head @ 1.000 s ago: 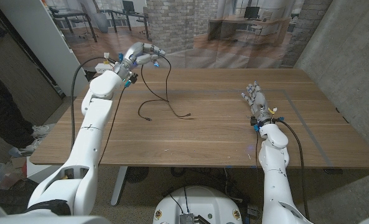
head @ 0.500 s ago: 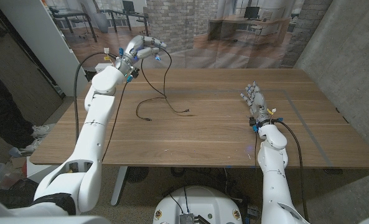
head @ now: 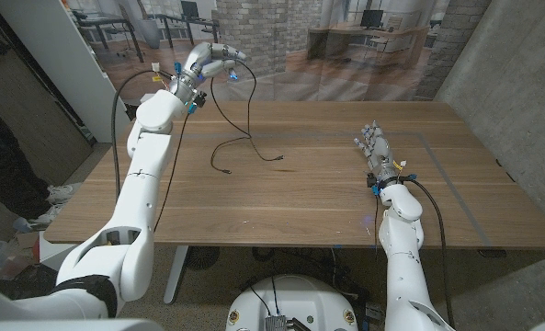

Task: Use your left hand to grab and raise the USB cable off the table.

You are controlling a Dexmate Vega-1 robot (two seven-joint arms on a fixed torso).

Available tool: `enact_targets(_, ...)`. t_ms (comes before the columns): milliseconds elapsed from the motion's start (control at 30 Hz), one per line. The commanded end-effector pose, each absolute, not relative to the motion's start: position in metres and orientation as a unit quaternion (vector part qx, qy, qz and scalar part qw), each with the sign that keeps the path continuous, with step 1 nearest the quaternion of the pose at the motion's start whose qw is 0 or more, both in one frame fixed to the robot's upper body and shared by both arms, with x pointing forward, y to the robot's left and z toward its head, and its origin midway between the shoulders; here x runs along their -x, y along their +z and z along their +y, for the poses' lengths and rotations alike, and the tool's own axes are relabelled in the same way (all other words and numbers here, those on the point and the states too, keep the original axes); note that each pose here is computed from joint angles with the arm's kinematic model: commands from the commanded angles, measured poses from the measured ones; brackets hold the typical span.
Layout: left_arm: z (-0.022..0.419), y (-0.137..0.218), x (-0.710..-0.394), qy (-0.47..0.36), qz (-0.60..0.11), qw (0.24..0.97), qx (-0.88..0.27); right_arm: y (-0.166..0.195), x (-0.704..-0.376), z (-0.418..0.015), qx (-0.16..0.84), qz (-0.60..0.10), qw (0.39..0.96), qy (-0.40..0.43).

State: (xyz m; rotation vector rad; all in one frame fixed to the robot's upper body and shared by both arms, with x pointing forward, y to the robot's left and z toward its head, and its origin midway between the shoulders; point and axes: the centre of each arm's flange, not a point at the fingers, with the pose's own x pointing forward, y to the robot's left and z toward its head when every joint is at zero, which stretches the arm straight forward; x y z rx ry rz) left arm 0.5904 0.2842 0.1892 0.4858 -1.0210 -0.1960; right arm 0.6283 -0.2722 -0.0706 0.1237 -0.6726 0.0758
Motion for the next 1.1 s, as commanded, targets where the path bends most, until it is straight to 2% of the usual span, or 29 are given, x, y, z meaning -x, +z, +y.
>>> enact_targets(33,0.283,0.207,-0.591,-0.096,-0.500,0.831,-0.222,-0.071,-0.628,-0.268,-0.062,-0.330,0.941,0.033)
enact_targets(1100,0.271,0.247,-0.602,-0.118,-0.536,0.814,-0.190,-0.073,-0.624,-0.259,-0.067,-0.334,0.940,0.015)
